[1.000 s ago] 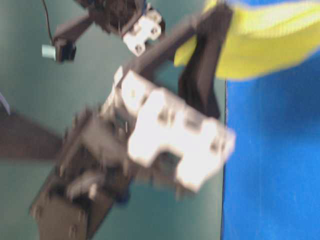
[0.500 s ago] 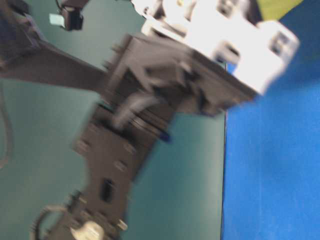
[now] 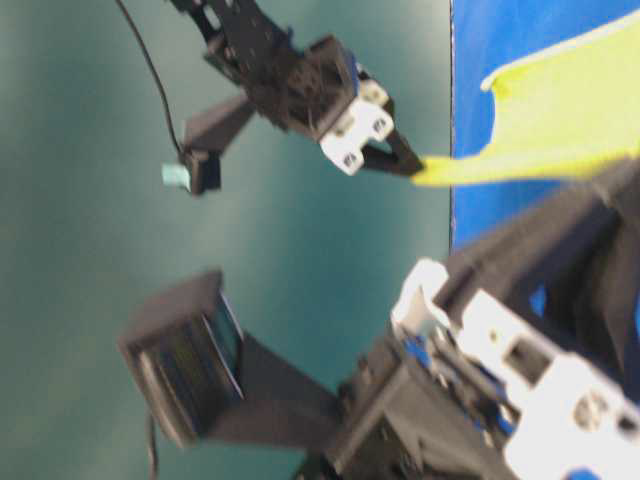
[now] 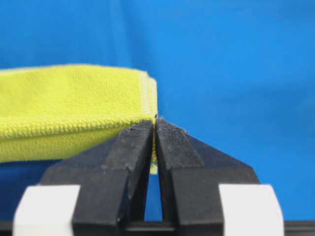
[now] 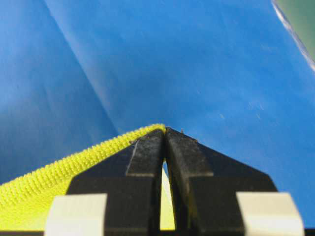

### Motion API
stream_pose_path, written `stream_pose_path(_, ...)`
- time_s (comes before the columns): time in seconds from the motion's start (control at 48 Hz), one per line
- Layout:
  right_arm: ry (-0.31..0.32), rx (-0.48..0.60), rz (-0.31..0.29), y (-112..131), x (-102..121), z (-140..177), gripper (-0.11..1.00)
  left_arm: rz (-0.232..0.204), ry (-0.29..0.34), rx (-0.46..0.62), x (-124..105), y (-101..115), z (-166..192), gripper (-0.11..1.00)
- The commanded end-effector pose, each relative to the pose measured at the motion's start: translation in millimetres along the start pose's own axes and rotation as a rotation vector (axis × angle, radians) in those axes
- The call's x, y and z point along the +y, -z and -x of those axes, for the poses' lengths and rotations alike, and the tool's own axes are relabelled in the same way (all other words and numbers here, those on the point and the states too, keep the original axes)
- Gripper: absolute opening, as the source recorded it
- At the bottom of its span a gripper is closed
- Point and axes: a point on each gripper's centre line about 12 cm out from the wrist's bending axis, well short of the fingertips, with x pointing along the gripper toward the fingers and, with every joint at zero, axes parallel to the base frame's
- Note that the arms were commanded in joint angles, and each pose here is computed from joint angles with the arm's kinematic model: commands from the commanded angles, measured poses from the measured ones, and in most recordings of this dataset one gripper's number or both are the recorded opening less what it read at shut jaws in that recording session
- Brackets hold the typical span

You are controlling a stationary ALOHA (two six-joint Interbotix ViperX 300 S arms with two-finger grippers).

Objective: Fold the yellow towel.
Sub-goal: 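Lift and rotate the towel, swinging the left gripper down to orient it vertically, then lay the towel strip down, open both grippers and withdraw sideways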

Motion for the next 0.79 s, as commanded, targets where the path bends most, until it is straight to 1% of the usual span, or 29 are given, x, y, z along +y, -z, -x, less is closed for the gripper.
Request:
stream_pose_path(0.0, -0.003, -0.049, 0.001, -20, 1, 1, 0.02, -0.01, 0.03, -0.046, -14, -12, 11, 0.01)
stream_pose_path(0.146, -0.016, -0.051, 0.013, -21, 6, -8, 0.02, -0.011, 0.029, -0.04, -14, -8, 11, 0.01)
stream_pose_path(0.375, -0.033, -0.061, 0.029, -19, 12, -10, 0.02, -0.011, 0.026, -0.04, -12, -8, 9, 0.01)
stream_pose_path(0.542, -0.038, -0.054, 0.057, -14, 14, -12, 0.02, -0.009, 0.023, -0.04, -11, -9, 8, 0.02)
stream_pose_path(0.584, -0.037, -0.049, 0.075, -12, 14, -12, 0.02, -0.009, 0.023, -0.04, -11, -9, 8, 0.02)
stream_pose_path(0.667, -0.042, -0.052, 0.104, -10, 15, -13, 0.02, -0.01, 0.022, -0.041, -11, -10, 7, 0.09)
stream_pose_path(0.75, -0.049, -0.065, 0.127, -10, 16, -13, 0.03, -0.009, 0.018, -0.044, -9, -11, 6, 0.24)
stream_pose_path(0.771, -0.05, -0.067, 0.133, -10, 17, -13, 0.07, -0.012, 0.018, -0.046, -9, -11, 6, 0.27)
